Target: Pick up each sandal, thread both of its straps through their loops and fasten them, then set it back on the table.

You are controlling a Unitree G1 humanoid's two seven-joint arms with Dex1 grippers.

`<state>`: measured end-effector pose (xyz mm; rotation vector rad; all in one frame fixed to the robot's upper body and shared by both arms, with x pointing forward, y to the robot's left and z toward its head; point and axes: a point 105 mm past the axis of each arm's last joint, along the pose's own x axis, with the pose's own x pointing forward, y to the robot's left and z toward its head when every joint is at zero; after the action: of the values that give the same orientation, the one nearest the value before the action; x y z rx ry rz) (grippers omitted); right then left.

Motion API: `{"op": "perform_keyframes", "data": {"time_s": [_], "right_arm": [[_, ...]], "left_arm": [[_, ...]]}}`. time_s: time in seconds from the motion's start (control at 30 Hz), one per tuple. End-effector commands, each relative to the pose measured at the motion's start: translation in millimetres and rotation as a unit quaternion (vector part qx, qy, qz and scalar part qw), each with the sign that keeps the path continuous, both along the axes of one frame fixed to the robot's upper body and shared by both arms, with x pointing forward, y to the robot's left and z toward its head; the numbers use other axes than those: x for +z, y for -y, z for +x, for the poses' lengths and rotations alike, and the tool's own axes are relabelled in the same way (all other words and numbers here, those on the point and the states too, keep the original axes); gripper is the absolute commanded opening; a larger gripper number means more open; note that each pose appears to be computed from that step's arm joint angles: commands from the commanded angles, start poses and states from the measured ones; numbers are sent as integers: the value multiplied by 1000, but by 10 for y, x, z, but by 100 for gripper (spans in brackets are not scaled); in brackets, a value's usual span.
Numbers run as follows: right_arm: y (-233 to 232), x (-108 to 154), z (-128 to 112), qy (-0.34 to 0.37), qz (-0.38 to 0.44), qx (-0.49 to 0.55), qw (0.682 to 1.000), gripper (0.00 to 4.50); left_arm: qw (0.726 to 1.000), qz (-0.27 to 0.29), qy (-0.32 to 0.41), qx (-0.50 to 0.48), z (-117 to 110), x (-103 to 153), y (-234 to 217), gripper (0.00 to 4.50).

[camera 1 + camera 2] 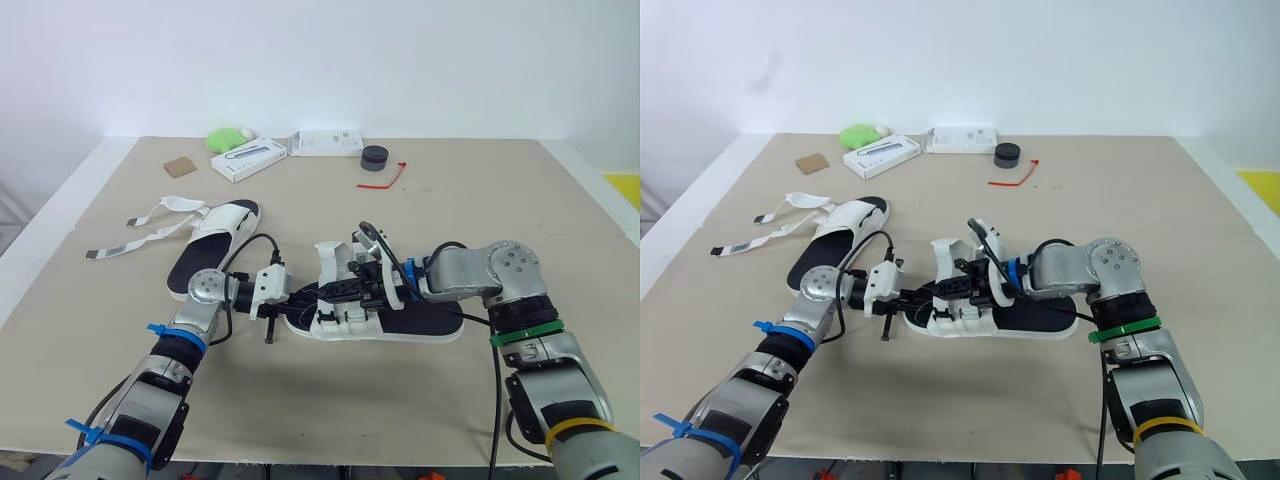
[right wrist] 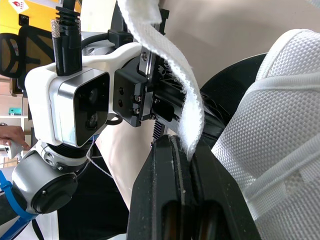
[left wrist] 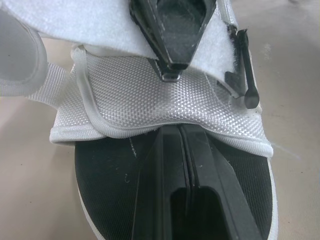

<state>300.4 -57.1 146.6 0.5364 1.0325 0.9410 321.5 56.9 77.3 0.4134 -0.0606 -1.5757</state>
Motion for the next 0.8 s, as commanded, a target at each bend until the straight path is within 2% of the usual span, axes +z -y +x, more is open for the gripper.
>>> {"op": "perform_keyframes", "data": {"time_s": [0.03, 0.17, 0.4, 0.8], "right_arm": [[15, 144, 5, 21, 12, 8, 1000, 1], [-7, 221, 25, 28, 19, 12, 999, 1], [-33, 160, -44, 23, 15, 30, 999, 1], [135, -328, -200, -19, -64, 4, 998, 1]], "left_arm": [[984, 114, -138, 5, -347, -819, -200, 0], [984, 114, -139, 5, -355, -826, -199, 0], [984, 112, -140, 9, -353, -829, -207, 0], [984, 110, -141, 12, -357, -835, -206, 0]]}}
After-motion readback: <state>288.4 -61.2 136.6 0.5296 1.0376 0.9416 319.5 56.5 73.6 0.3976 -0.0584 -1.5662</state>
